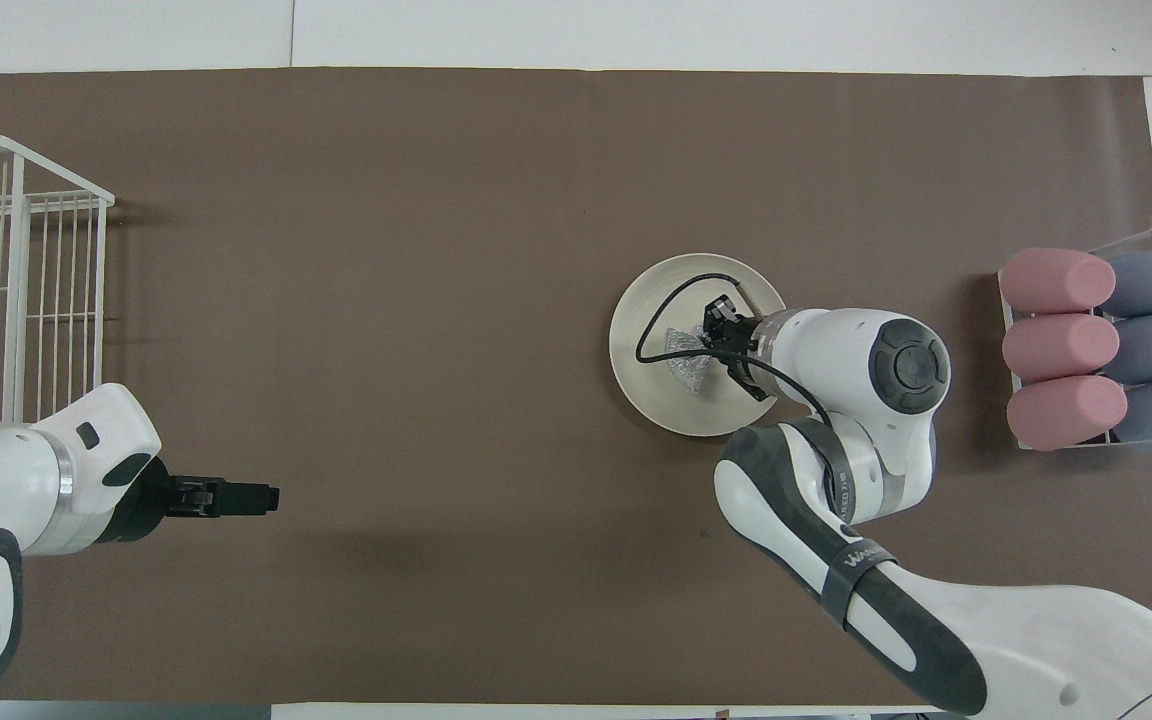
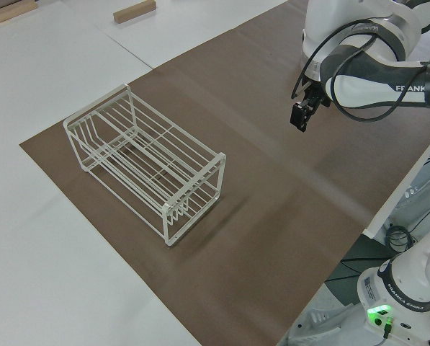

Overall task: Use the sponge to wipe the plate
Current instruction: 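Rub the clear sponge over the plate surface with the right gripper, then carry the sponge from the plate back to the left gripper with the right gripper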

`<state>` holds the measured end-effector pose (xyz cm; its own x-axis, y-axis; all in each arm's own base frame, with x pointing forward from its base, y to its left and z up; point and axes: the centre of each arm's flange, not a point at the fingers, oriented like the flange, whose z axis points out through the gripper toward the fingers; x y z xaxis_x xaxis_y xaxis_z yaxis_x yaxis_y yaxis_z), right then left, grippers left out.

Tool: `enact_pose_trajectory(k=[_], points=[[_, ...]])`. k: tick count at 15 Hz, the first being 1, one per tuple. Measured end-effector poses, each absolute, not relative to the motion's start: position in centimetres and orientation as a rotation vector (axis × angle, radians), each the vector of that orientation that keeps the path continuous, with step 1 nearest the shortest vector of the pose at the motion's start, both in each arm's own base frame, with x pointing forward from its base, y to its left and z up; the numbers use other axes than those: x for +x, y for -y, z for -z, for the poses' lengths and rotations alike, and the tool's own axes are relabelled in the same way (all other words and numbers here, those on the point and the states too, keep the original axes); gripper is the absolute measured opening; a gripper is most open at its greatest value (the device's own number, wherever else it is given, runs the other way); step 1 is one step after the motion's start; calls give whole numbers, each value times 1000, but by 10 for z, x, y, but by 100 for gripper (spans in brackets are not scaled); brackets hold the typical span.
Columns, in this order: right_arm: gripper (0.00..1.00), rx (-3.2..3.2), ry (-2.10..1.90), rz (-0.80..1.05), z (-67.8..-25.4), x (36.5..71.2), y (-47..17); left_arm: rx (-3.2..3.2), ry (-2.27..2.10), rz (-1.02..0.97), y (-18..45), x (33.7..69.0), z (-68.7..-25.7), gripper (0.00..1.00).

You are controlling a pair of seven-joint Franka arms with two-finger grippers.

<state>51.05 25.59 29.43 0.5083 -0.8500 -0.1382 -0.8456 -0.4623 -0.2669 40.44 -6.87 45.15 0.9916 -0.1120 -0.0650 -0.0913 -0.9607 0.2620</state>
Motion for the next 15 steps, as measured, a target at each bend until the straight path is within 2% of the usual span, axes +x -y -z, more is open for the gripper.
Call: enact_pose_trajectory(k=[5,7,11,15], points=[[8,-2456,-1441,2,-299,514,-255,2874,144,115,69,405,-452,100],[8,-2461,-1493,-57,-320,520,-260,2875,143,115,69,405,-452,100],[8,-2466,-1577,-123,-429,517,-272,2865,12,67,68,411,-456,100],[8,-2441,-1692,-141,-551,477,-284,2604,-218,48,85,440,-485,100]])
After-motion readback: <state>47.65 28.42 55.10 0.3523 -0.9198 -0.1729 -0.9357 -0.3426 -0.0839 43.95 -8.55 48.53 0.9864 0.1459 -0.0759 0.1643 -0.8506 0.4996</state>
